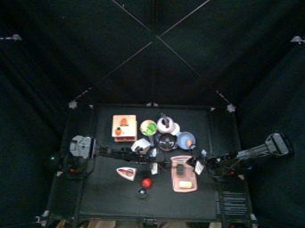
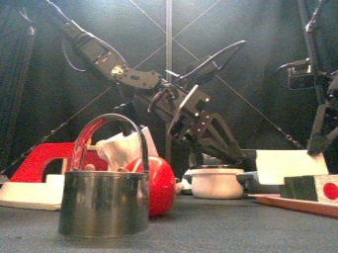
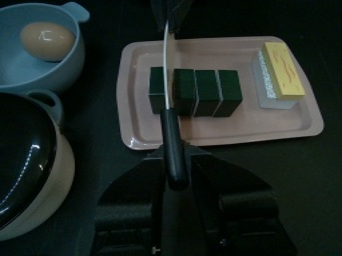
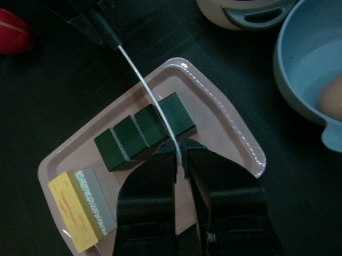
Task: Cut sushi roll
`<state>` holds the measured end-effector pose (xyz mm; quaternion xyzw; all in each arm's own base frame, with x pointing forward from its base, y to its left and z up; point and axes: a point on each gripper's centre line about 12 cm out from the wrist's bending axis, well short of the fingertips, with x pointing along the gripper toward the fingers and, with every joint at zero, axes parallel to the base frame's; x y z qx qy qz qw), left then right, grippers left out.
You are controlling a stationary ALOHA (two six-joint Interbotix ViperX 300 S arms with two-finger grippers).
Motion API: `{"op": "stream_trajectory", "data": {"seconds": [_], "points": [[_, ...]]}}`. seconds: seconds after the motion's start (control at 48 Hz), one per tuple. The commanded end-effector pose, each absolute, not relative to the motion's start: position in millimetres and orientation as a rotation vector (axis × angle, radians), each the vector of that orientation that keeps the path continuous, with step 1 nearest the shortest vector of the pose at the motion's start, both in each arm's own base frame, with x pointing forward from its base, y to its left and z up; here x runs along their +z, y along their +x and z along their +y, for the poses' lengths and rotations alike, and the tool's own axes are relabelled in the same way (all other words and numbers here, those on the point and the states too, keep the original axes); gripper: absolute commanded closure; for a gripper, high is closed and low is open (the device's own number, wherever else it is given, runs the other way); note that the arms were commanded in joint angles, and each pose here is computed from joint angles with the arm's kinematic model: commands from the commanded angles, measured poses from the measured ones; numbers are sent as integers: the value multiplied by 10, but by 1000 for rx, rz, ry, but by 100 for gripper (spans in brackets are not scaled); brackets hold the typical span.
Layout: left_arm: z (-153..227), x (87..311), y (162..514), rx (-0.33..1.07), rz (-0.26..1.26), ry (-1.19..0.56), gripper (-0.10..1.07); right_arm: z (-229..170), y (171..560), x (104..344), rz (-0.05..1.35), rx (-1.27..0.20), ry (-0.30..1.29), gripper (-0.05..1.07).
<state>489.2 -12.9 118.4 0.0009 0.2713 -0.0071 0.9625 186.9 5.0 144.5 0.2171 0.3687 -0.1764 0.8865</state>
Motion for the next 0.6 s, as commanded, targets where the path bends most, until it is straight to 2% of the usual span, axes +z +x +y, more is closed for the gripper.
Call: {"op": "stream_trajectory", "data": {"seconds": [0.0,0.583], "points": [[-181,1235,4902,-24,539,2,37,36,1882,1410,782,-386,464,62],[-174,1155,4904,-23,556,3,37,57,1894,1344,812,-385,471,62]]}}
